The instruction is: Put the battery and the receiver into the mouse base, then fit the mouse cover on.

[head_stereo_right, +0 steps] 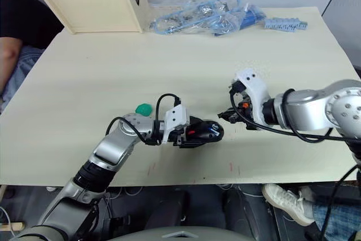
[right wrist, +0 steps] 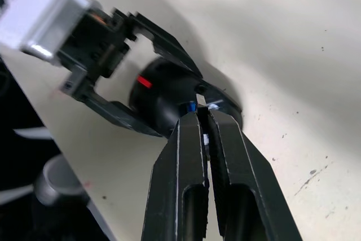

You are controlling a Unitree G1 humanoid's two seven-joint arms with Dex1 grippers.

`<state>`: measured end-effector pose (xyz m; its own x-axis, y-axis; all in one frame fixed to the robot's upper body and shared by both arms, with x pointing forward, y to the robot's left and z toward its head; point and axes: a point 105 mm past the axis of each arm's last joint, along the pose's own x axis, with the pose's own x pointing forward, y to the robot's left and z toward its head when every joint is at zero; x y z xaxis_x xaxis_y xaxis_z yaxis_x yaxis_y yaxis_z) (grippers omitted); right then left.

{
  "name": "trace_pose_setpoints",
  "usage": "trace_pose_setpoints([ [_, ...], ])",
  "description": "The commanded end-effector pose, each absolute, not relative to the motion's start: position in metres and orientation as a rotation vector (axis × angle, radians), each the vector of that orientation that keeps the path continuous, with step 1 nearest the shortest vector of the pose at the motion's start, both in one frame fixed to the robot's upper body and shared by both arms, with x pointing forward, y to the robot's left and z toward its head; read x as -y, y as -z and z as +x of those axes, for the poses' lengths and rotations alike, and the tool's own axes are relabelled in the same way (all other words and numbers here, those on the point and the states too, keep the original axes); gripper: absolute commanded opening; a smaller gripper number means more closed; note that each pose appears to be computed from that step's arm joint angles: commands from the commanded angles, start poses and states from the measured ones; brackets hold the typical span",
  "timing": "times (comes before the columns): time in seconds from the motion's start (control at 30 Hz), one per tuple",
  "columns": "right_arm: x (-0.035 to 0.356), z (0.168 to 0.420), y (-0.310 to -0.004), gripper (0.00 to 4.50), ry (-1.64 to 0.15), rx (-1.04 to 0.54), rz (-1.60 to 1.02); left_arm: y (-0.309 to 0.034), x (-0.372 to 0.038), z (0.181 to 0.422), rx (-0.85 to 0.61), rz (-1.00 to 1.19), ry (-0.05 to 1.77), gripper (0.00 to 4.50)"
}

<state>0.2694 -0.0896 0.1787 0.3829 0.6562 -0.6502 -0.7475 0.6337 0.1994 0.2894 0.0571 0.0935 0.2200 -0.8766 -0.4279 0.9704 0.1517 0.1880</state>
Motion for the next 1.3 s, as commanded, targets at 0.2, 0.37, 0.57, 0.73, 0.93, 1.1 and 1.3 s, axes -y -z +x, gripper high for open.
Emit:
trace_pose_setpoints([
  [0.2, 0.070, 0.280, -0.191, 0.00, -0.987, -0.840, -0.359, -0.100, -0.053, 0.289, -0.198, 0.484, 1.350, 2.95],
  [0.37, 0.070, 0.292, -0.185, 0.00, -0.937, -0.919, -0.431, -0.098, -0.053, 0.288, -0.205, 0.480, 1.349, 2.95],
  [0.57, 0.060, 0.297, -0.187, 0.00, -0.951, -0.948, -0.513, -0.093, -0.054, 0.288, -0.229, 0.488, 1.344, 2.95],
  [0.73, 0.057, 0.300, -0.187, 0.00, -0.959, -0.967, -0.515, -0.085, -0.057, 0.287, -0.274, 0.507, 1.341, 2.95],
  [0.93, 0.058, 0.302, -0.184, 0.00, -0.952, -0.979, -0.553, -0.083, -0.058, 0.288, -0.283, 0.508, 1.337, 2.95],
  [1.1, 0.056, 0.300, -0.179, 0.00, -0.969, -1.002, -0.574, -0.082, -0.058, 0.286, -0.287, 0.508, 1.342, 2.95],
  [1.3, 0.055, 0.299, -0.173, 0.00, -0.973, -1.014, -0.587, -0.081, -0.059, 0.284, -0.291, 0.507, 1.343, 2.95],
])
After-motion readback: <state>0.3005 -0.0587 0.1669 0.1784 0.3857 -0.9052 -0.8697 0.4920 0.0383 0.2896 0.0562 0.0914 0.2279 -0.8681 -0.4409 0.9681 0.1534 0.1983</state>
